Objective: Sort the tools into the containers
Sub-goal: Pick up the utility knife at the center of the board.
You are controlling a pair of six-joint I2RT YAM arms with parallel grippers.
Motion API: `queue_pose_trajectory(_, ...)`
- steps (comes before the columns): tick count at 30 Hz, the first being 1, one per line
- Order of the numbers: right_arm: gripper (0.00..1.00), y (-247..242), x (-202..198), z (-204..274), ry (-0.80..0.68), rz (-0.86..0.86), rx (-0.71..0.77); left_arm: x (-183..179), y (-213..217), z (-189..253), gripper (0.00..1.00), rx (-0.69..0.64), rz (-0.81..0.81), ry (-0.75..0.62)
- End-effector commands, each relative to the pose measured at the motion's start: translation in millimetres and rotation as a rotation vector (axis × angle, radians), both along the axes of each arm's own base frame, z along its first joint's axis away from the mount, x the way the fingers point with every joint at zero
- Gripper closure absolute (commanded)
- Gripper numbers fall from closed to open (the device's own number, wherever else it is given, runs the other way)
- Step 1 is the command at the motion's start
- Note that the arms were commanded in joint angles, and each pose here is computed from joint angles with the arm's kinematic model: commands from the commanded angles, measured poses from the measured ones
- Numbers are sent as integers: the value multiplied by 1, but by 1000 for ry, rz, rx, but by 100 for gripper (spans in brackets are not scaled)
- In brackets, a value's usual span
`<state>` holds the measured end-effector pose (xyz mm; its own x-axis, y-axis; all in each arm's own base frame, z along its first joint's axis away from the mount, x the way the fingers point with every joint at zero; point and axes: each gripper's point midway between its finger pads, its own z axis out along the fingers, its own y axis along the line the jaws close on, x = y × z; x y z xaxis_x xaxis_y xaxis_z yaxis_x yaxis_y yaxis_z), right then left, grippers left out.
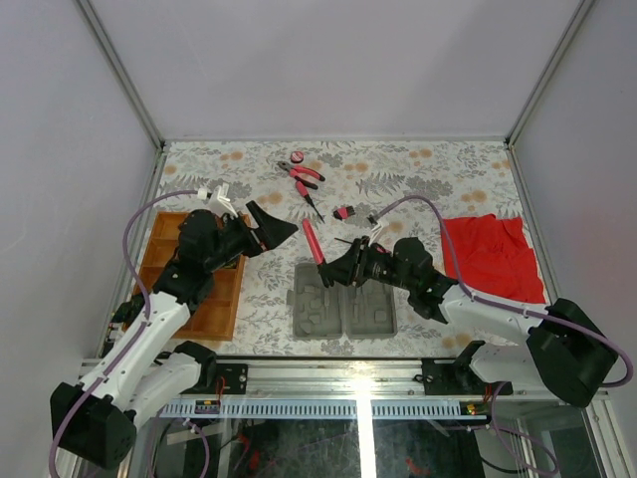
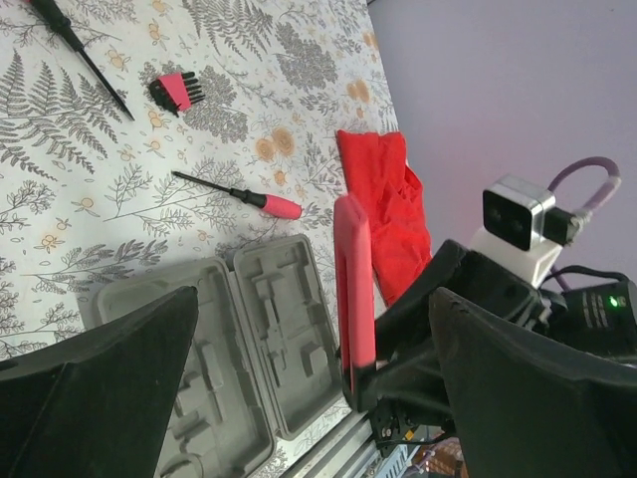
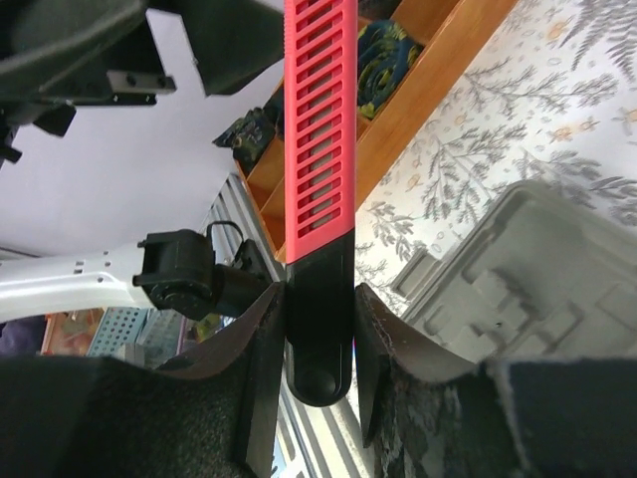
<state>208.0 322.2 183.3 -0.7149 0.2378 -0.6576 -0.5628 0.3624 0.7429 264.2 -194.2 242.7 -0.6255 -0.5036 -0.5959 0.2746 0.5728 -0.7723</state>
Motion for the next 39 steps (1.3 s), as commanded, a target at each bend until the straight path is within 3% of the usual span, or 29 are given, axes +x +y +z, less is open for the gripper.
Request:
queue_pose_trajectory(1,100,20,-4,30,-89,-15,34,4,-8,8,5,-13,-24,-51)
queue_pose_trajectory(5,100,24,-5,25,-101,-38,-11,4,-14,3,8,-10,-42,-42)
queue_pose_trajectory(18,100,19,7,0,-276,-266,-390,-3,-28,-6,21,-14,-97,-22)
queue_pose_trajectory(26,100,23,6,5,-359,-323,-471,-7,-32,-10,36,-33,-125,-10)
queue_pose_trajectory(39,100,30,0,15,-484,-363,-568,-11,-39,-9,44,-67,-168,-20)
